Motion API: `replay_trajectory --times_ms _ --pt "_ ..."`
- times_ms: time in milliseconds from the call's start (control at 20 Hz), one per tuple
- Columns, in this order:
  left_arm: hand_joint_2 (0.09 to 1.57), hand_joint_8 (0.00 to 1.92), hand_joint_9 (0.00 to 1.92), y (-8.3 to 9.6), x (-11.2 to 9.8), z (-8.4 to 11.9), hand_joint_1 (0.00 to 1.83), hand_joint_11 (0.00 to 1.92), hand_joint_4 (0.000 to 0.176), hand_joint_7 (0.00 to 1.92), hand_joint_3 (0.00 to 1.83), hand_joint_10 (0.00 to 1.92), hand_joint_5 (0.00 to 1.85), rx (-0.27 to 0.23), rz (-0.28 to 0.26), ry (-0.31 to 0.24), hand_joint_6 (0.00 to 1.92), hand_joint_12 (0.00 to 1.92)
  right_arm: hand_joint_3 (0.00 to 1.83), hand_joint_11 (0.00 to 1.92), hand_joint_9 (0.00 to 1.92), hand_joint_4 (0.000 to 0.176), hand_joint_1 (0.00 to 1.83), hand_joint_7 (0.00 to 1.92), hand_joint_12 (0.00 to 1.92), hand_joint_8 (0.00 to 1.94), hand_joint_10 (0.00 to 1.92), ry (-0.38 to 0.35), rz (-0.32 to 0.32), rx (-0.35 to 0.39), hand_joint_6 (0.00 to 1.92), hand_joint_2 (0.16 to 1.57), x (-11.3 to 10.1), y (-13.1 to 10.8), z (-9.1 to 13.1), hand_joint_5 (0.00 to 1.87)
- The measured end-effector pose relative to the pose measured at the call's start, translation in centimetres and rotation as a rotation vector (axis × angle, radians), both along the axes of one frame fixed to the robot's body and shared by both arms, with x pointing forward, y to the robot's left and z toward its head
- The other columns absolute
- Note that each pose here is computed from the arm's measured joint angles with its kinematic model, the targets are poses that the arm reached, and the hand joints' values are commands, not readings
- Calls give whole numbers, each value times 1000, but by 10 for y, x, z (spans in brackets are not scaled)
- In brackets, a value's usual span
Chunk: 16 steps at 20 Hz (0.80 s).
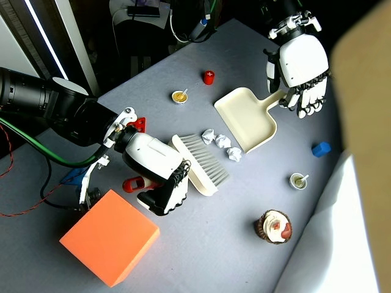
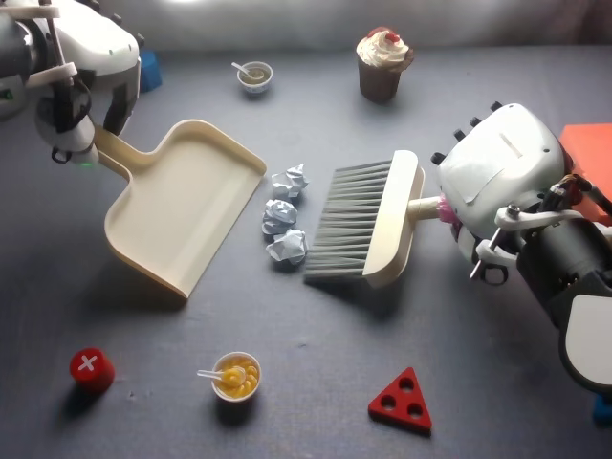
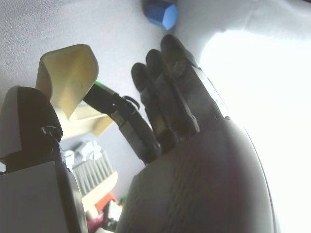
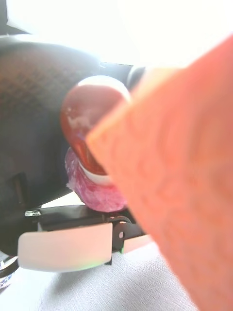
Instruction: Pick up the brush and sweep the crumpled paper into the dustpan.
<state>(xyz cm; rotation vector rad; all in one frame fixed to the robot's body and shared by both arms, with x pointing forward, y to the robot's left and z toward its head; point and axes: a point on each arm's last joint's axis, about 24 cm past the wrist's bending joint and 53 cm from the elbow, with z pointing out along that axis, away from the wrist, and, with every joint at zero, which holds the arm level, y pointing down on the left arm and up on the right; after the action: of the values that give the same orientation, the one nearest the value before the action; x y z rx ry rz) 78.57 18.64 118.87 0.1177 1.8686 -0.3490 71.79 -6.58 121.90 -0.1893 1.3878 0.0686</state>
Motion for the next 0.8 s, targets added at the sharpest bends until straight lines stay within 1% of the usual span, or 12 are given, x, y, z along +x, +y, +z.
replay_trajectory --times_ms 150,250,300,350,400,500,650,800 --pt "1057 7 554 1 0 -2 1156 517 0 662 0 4 1118 3 3 4 745 8 0 1455 1353 94 672 1266 1921 1941 1921 1 -3 0 1921 1438 0 -1 0 1059" --pt "1061 3 560 1 0 -2 1146 517 0 664 1 3 1107 2 1 4 764 7 0 1466 1365 85 711 1262 1921 1941 1921 -1 -2 -1 1921 1431 0 -1 0 1053" --pt "1063 2 558 1 0 -2 1149 495 0 669 1 0 1101 2 3 5 773 0 0 1425 1343 79 672 1246 1921 1941 1921 2 -3 4 1921 1428 0 -1 1 1037" --pt "1063 0 559 0 0 -2 1149 500 0 661 0 1 1102 1 1 4 773 3 0 1410 1342 78 662 1251 1921 1941 1921 -1 -1 4 1921 1412 1 -1 3 1053" --pt "1063 0 559 0 0 -2 1149 500 0 661 0 1 1102 2 0 3 773 3 0 1410 1342 78 662 1251 1921 1941 1921 -2 1 4 1921 1412 1 -1 4 1053" --pt "1059 0 543 1 0 -2 1166 496 0 654 0 0 1111 2 2 5 755 1 0 1383 1327 81 598 1254 1921 1941 1921 0 11 0 1921 1380 0 -1 5 1064" --pt "1061 0 546 1 0 -3 1173 509 0 652 0 1 1106 3 2 5 761 6 0 1398 1331 84 593 1257 1921 1941 1921 13 36 -6 1921 1380 -1 0 6 1046" --pt "1061 2 561 1 -1 -3 1153 519 0 661 0 3 1107 3 0 6 764 10 2 1406 1330 83 642 1262 1921 1941 1921 -5 71 -25 1921 1381 -4 5 13 1050"
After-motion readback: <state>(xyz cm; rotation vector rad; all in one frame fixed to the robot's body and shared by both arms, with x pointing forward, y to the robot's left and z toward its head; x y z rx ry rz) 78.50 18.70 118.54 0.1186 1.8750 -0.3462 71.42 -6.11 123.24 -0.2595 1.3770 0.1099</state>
